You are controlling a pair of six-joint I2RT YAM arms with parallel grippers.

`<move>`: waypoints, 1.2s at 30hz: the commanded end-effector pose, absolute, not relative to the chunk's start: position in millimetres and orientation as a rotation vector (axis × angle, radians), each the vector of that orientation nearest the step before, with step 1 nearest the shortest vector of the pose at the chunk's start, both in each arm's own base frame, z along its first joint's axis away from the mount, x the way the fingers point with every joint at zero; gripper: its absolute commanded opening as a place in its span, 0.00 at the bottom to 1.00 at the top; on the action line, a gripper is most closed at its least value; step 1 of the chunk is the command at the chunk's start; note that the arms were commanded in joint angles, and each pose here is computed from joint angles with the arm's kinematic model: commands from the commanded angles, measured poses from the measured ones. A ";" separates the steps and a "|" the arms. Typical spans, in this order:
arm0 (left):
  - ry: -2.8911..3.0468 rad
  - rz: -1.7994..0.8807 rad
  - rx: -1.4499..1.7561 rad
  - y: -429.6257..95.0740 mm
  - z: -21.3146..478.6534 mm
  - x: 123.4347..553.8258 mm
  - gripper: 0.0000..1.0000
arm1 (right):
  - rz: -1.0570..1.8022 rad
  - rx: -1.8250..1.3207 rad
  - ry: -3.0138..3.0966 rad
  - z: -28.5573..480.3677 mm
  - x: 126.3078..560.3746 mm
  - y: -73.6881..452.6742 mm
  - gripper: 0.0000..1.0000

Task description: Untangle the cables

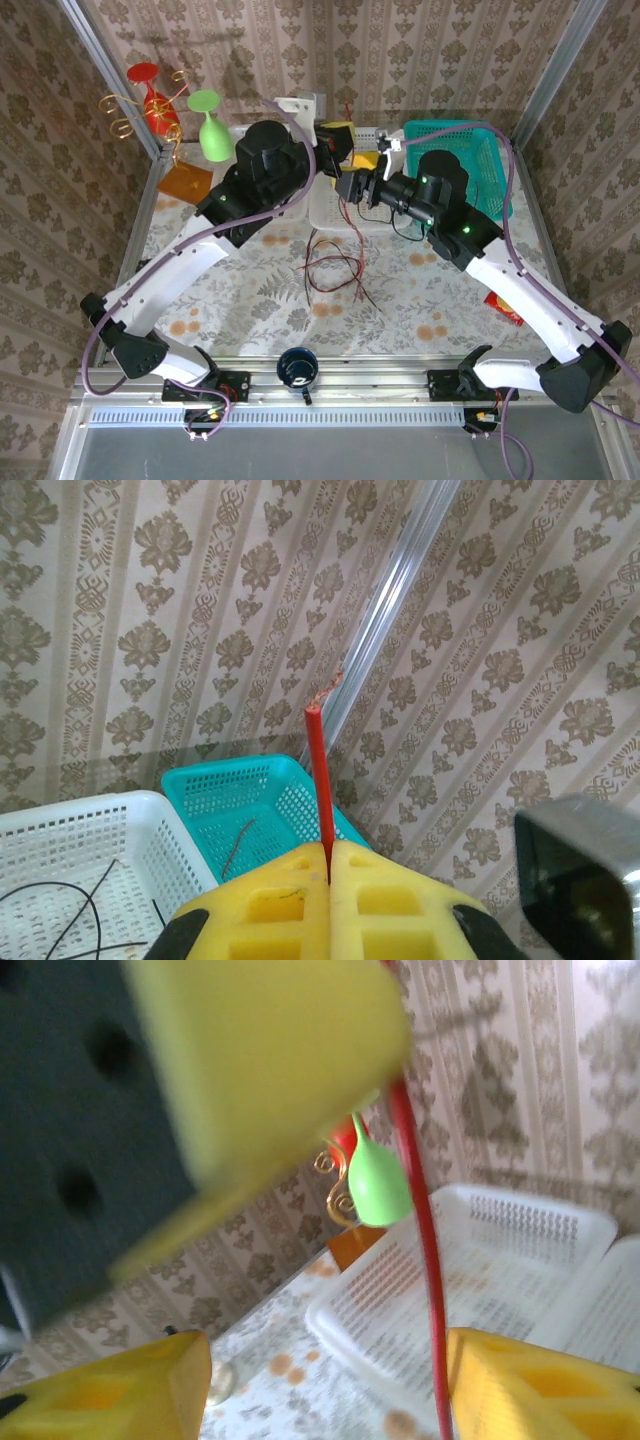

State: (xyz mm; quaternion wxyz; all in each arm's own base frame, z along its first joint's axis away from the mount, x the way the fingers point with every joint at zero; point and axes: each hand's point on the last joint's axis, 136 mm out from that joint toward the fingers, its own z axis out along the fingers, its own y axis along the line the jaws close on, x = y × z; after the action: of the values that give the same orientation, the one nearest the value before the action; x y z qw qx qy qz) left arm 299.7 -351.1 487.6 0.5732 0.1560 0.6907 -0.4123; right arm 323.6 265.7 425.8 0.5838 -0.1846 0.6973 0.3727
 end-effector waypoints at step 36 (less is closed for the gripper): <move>1.576 -1.010 0.363 -354.7 503.0 278.8 0.00 | 0.721 -0.564 1.582 418.1 347.8 240.8 0.34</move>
State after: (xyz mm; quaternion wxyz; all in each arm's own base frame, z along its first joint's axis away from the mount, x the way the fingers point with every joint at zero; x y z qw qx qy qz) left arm 287.1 -361.8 487.1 0.5684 0.1635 0.6889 -0.4189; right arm 351.5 233.4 395.0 0.5948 -0.2218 0.7145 0.2941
